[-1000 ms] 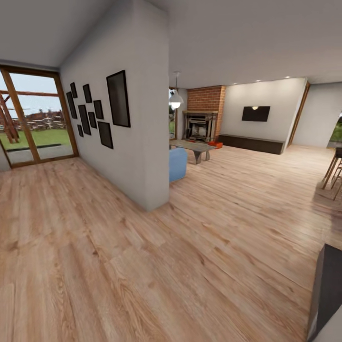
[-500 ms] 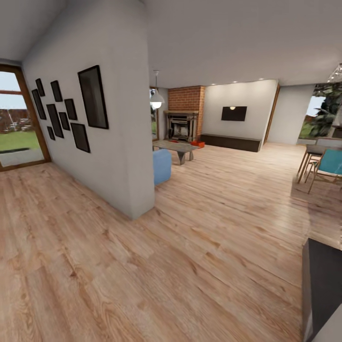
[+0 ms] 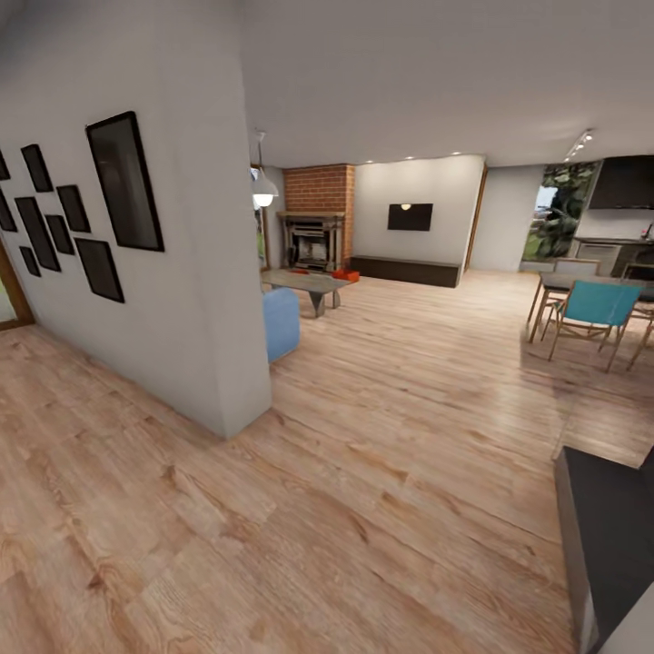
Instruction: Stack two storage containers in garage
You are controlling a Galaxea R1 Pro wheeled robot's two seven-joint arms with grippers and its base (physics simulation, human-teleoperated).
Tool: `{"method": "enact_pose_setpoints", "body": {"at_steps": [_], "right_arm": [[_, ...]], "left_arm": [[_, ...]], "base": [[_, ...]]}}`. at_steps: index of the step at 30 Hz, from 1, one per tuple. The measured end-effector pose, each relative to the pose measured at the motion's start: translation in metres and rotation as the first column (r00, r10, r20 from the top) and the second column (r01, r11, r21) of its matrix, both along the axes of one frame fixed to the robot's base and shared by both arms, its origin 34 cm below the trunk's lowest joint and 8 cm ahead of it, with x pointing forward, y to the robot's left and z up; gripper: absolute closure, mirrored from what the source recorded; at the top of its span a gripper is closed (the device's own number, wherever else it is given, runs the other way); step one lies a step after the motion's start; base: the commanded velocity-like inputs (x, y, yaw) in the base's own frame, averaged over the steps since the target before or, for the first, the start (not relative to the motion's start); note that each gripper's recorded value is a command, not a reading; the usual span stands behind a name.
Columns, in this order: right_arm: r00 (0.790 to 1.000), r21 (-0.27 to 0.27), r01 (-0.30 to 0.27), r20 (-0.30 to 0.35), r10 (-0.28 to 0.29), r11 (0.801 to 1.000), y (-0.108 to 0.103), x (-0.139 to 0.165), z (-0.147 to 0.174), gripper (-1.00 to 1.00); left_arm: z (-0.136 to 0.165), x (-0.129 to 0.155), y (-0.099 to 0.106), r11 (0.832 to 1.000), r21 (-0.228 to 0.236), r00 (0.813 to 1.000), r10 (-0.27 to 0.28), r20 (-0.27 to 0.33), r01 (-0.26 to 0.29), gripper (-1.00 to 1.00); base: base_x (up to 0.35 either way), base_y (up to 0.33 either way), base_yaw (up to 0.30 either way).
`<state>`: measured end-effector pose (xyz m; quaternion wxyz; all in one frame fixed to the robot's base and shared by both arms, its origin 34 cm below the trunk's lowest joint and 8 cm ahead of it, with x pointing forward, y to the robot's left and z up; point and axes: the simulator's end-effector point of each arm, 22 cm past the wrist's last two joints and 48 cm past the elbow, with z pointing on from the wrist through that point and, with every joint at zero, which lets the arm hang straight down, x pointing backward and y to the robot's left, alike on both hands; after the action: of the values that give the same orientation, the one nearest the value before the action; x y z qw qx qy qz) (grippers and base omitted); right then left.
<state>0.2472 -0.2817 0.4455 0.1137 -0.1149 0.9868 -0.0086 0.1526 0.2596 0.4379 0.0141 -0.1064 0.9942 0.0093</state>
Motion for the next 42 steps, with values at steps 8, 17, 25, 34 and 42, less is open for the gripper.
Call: {"method": "enact_pose_setpoints", "body": {"at_steps": [8,17,25,34,42], "right_arm": [[1.000,0.000,0.000,0.000,0.000,1.000,0.0000,0.0000,0.0000,-1.00],[1.000,-0.001,-0.001,0.001,0.001,1.000,-0.0009,0.0002,0.0001,-1.00],[1.000,-0.001,0.011,0.003,-0.011,1.000,-0.0016,0.0007,0.0002,-1.00],[1.000,-0.003,0.014,0.000,-0.014,1.000,-0.0031,0.0000,0.0001,-1.00],[1.000,-0.002,0.011,0.001,-0.011,1.000,-0.0020,0.0002,0.0001,-1.00]], "left_arm": [[0.0000,0.0002,0.0004,1.000,0.000,1.000,0.000,0.000,0.000,-1.00],[0.0000,-0.0003,-0.0001,1.000,-0.001,1.000,0.000,-0.001,0.000,-1.00],[0.0000,-0.0007,-0.0001,1.000,0.000,1.000,-0.001,-0.002,0.001,-1.00],[0.0000,-0.0005,-0.0001,1.000,0.000,1.000,0.000,-0.001,0.000,-1.00],[0.0000,-0.0004,-0.0001,1.000,0.000,1.000,0.000,-0.001,0.000,-1.00]], "base": [[0.298,0.198,-0.196],[0.313,0.081,-0.018],[0.321,0.001,-0.034],[0.321,0.000,-0.231],[0.321,0.000,-0.242]]}}
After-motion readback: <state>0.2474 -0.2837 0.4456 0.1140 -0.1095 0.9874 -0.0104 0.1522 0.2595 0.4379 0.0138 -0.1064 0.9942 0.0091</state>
